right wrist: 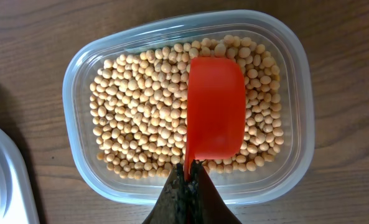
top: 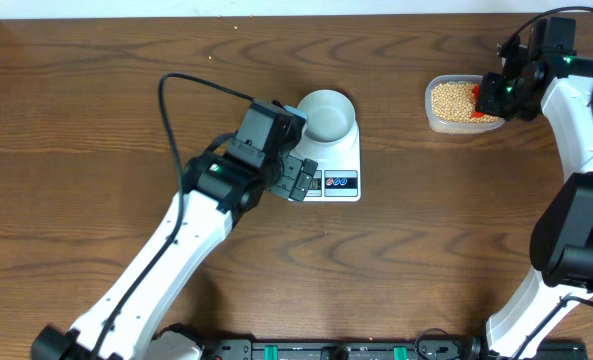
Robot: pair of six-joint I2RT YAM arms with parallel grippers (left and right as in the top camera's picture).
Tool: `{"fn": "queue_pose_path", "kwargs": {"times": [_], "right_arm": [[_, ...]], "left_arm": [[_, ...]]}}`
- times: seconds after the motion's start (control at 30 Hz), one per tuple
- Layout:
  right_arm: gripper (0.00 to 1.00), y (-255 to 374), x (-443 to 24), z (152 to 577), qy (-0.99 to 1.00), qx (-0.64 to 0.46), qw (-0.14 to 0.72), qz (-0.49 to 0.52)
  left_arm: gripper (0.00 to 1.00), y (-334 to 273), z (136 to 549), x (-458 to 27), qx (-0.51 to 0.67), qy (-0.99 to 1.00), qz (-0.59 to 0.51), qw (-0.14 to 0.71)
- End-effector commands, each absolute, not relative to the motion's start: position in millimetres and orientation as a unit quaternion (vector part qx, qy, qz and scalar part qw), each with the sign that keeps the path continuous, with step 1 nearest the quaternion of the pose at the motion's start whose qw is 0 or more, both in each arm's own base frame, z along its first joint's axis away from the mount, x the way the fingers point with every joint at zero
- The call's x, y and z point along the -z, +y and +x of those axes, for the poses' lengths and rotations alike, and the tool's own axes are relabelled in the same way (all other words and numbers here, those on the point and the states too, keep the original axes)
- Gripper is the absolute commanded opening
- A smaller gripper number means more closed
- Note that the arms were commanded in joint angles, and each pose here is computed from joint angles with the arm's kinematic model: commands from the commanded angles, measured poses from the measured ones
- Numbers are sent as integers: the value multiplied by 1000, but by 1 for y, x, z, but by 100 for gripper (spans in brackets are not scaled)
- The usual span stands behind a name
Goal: Scoop item into bowl and weigh 50g on scale
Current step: 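Lower the red scoop with the right gripper into the soybean tub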
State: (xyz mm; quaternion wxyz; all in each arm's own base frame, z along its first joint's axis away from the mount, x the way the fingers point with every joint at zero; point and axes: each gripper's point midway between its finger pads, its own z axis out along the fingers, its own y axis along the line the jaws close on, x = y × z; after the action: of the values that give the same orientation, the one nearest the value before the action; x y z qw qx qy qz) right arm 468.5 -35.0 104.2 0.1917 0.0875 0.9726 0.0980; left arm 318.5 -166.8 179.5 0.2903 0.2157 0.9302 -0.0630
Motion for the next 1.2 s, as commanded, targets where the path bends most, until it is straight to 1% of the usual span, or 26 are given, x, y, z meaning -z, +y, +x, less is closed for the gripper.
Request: {"fn": "queue_pose_path", "kwargs": {"times": [0.0, 0.17, 0.43, 0.93, 1.17], "right_arm": [[1, -33, -97, 470, 972, -111, 182, 95], [1, -34, -98, 470, 972, -110, 184, 95], [1, -34, -98, 472, 972, -110, 187, 94], [1, -32, -93, 468, 972, -115, 180, 94], [1, -16, -92, 465, 964, -180, 178, 77]], "left_arm": [[98, -162, 314, -217, 70, 913, 214, 341], [98, -157, 306, -233, 75, 906, 212, 360], [98, -167, 290, -208, 105, 919, 232, 300], [98, -167, 289, -197, 102, 925, 233, 282], [98, -167, 289, -197, 102, 925, 233, 282]]}}
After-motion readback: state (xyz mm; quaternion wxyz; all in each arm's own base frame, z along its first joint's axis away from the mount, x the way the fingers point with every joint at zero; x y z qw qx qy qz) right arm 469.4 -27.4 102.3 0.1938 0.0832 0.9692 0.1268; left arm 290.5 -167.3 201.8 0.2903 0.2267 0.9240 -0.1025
